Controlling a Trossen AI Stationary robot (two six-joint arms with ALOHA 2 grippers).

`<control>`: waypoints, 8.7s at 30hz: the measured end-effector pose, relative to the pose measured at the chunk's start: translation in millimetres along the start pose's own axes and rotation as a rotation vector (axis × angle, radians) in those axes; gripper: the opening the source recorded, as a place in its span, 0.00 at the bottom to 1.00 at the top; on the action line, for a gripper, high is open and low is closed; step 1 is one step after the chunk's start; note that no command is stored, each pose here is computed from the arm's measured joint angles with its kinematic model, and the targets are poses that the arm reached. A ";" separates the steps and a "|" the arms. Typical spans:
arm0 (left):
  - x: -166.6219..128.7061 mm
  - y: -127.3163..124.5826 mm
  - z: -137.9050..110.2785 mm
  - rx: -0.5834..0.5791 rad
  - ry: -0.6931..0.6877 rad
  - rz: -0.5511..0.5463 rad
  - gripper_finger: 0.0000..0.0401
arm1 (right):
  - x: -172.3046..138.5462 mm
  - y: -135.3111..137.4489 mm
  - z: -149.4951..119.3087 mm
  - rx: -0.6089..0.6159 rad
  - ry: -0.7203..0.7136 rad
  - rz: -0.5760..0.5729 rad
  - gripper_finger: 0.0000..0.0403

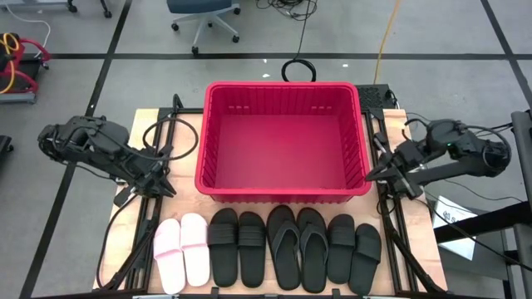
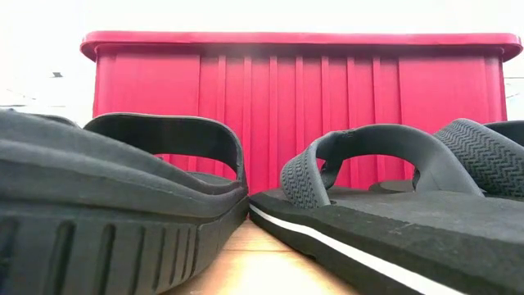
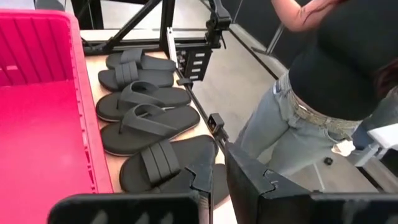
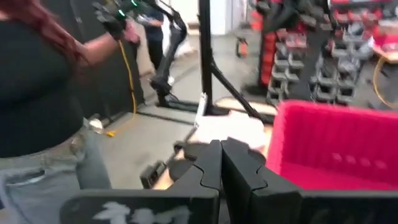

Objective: Pick and place slides into bin
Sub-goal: Put the left pink slide into the bin

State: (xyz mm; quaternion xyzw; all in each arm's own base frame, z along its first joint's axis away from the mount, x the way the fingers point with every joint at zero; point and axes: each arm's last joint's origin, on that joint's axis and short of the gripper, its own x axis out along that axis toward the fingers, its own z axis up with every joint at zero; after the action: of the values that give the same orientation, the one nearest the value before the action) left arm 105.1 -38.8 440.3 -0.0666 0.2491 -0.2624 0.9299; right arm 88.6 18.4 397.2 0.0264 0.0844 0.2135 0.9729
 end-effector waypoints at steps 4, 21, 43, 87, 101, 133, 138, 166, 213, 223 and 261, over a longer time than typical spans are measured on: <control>1.3 0.2 1.5 -0.044 -0.020 -0.004 0.09 | 2.7 -0.7 0.7 0.022 -0.002 0.006 0.00; 10.9 2.1 9.7 -0.095 -0.054 -0.011 0.09 | 2.4 -0.5 5.0 -0.018 -0.046 0.008 0.00; 74.2 -28.4 -7.5 -0.421 0.228 0.152 0.09 | 2.4 -0.5 4.8 -0.018 -0.045 0.009 0.00; 169.9 -97.6 -95.7 -0.504 0.892 0.560 0.11 | 2.5 -0.5 4.7 -0.081 -0.045 0.008 0.00; 177.5 -103.7 -123.3 -0.492 0.904 0.553 0.41 | 2.5 -0.5 4.7 -0.038 -0.045 0.009 0.00; 196.0 -86.5 -198.9 -0.539 0.941 0.612 0.41 | 2.5 -0.5 4.7 -0.036 -0.045 0.009 0.00; 194.9 -85.8 -199.1 -0.545 0.945 0.630 0.41 | 2.5 -0.5 4.7 -0.036 -0.045 0.009 0.00; 213.0 -89.4 -224.9 -0.564 0.997 0.734 0.41 | 2.5 -0.5 4.7 -0.036 -0.045 0.008 0.00; 129.8 -86.9 -103.3 -0.781 0.927 0.779 0.00 | 2.5 -0.5 4.7 -0.042 -0.045 0.008 0.00; 122.7 -67.8 -68.8 -0.760 0.740 0.744 0.00 | 2.5 -0.5 4.7 -0.092 -0.045 0.007 0.00; 22.9 42.8 89.6 -0.017 0.140 1.154 0.00 | 2.5 -0.5 4.7 -0.102 -0.045 0.007 0.00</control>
State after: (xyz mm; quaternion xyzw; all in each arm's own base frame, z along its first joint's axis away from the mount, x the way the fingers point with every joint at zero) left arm 186.1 -14.9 497.3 0.0899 0.3079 0.2850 0.9033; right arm 91.9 19.0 401.4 -0.0181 0.0514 0.2203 0.9739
